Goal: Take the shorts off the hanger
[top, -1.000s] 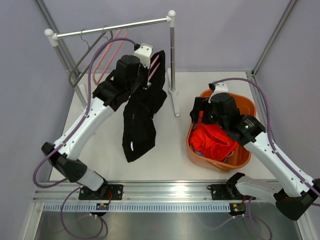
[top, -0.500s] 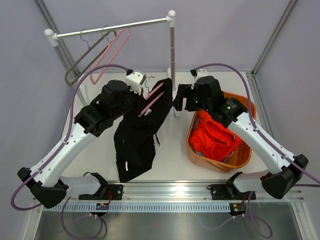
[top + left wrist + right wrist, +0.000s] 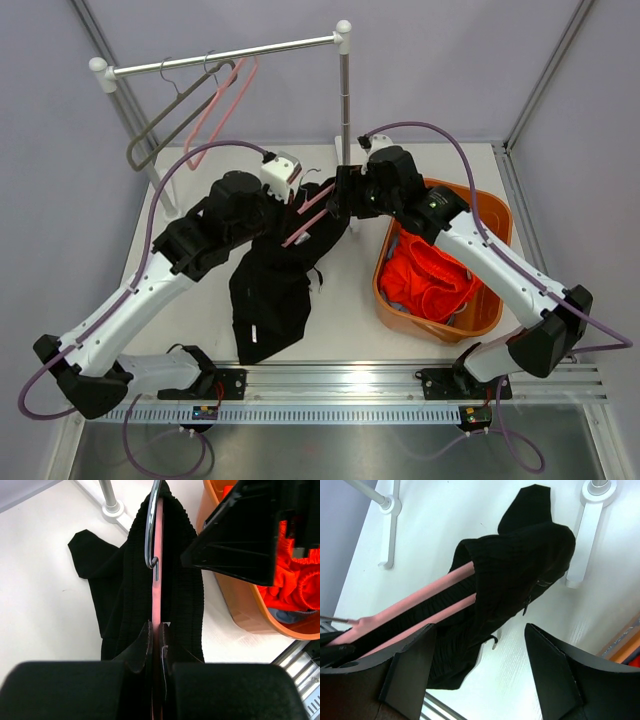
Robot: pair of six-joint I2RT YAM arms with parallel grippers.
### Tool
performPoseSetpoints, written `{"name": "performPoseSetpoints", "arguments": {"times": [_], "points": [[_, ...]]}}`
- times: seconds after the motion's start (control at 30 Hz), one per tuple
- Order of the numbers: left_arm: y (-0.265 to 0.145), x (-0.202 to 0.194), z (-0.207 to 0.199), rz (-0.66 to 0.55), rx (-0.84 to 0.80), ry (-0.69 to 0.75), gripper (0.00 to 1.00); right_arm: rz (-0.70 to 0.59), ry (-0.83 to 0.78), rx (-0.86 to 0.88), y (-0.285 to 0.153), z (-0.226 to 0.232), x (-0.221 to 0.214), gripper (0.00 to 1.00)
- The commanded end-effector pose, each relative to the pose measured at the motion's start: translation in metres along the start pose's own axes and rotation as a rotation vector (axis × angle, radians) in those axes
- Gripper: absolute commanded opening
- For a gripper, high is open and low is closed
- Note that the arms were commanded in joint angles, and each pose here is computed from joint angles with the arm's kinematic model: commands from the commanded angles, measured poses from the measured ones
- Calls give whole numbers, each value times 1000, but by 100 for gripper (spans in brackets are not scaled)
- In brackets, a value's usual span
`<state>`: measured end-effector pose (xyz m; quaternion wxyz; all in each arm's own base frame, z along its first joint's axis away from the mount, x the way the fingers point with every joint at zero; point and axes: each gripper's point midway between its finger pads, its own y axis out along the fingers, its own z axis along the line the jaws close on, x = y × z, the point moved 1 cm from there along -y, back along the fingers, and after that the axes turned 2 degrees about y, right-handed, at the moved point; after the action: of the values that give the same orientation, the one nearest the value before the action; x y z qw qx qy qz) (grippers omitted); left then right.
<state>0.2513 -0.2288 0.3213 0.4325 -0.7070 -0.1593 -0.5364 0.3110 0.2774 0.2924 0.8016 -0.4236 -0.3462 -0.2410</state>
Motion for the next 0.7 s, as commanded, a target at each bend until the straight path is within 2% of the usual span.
{"name": "performPoseSetpoints", "arguments": {"times": [0.0,0.2,0.23,0.3,0.33,0.4,0.43,0.57,0.67], "points": [[-17,29,-9,-124,-45,-9,0,-46,8,24,5,13,16,76],[-34,28,-11,-141,-59,-7,0,-54,5,-12,11,8,18,61],[-37,26,-11,-136,-61,-6,0,-56,2,-15,13,7,18,53],[-41,23,-10,-133,-59,-4,0,-59,1,-17,12,8,20,45],[-45,22,-10,-135,-58,-4,0,-60,1,-20,13,8,21,33],[-48,18,-9,-129,-57,-3,0,-62,0,-24,13,8,23,24],[-51,15,-9,-124,-57,-3,0,-64,-3,-27,14,7,23,14],[-55,4,-9,-106,-61,0,0,-87,-11,-63,12,2,30,8],[-57,-4,-13,-82,-96,10,0,-98,-21,-92,12,-2,34,7]]}}
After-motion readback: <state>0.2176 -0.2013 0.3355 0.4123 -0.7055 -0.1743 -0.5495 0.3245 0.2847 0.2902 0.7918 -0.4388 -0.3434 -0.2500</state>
